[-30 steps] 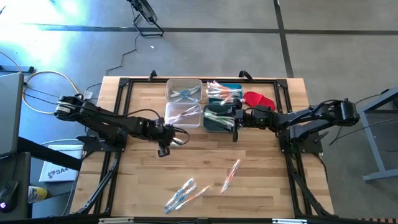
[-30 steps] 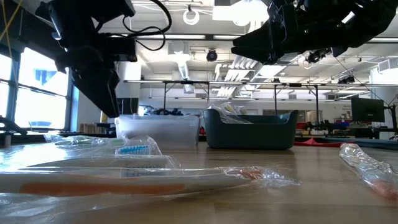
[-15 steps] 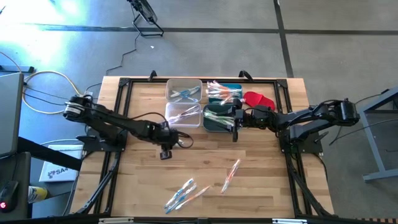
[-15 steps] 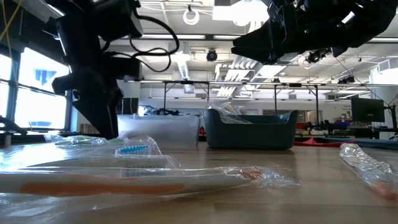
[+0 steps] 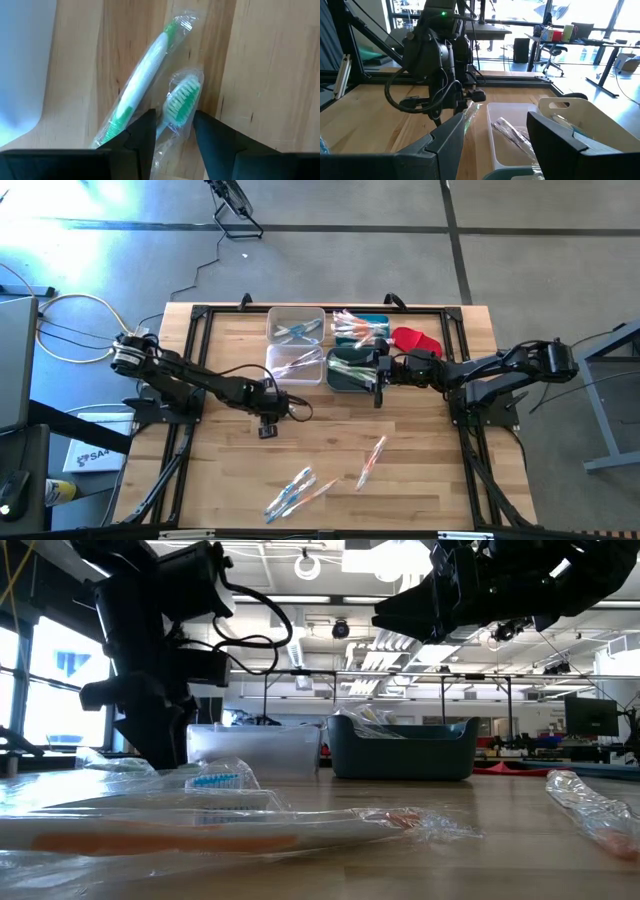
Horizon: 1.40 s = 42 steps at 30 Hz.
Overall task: Pick & Place Toothbrushes
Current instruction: Put the green toothbrush into the green bin
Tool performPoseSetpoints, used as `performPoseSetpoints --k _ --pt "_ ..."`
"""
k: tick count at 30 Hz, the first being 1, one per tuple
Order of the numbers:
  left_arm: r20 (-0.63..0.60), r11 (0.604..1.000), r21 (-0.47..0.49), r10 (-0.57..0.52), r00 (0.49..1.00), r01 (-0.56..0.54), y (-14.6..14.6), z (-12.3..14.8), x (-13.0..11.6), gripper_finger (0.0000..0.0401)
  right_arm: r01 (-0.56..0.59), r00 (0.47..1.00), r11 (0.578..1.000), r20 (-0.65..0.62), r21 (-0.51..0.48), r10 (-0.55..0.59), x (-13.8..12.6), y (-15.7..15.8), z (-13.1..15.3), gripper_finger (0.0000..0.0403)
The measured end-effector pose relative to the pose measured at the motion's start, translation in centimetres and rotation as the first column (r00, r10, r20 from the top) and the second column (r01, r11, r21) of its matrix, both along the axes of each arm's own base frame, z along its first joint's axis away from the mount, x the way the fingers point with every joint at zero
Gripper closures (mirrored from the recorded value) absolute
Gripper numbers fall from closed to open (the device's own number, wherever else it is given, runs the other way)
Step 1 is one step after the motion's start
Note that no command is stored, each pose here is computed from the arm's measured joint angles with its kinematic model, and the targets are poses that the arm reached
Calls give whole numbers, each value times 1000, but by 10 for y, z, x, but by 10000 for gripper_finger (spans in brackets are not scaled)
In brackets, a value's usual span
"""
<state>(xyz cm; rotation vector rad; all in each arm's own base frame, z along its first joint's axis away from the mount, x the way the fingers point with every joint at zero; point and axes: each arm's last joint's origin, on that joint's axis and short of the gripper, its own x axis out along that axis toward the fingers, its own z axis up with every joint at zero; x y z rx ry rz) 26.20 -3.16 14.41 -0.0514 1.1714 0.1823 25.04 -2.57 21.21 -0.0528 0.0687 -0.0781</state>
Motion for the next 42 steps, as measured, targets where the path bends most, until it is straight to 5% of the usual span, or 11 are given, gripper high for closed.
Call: performPoseSetpoints --k 5,16,26,35,42 --pt "0 1000 -19 -7 1000 7 -1 0 0 284 0 1000 1000 0 0 0 0 0 0 195" --pt "1 997 -78 -20 1000 20 -2 0 1 391 0 1000 1000 0 0 0 0 0 0 195" --pt "21 991 -135 -19 1000 21 -4 7 1 396 0 1000 1000 0 0 0 0 0 0 195" --pt "58 992 -100 -76 995 82 -6 43 20 399 -4 1000 1000 0 5 4 0 0 0 195" --pt "-35 991 -21 -133 991 132 -1 75 24 400 -77 997 997 -21 17 77 0 2 -2 195"
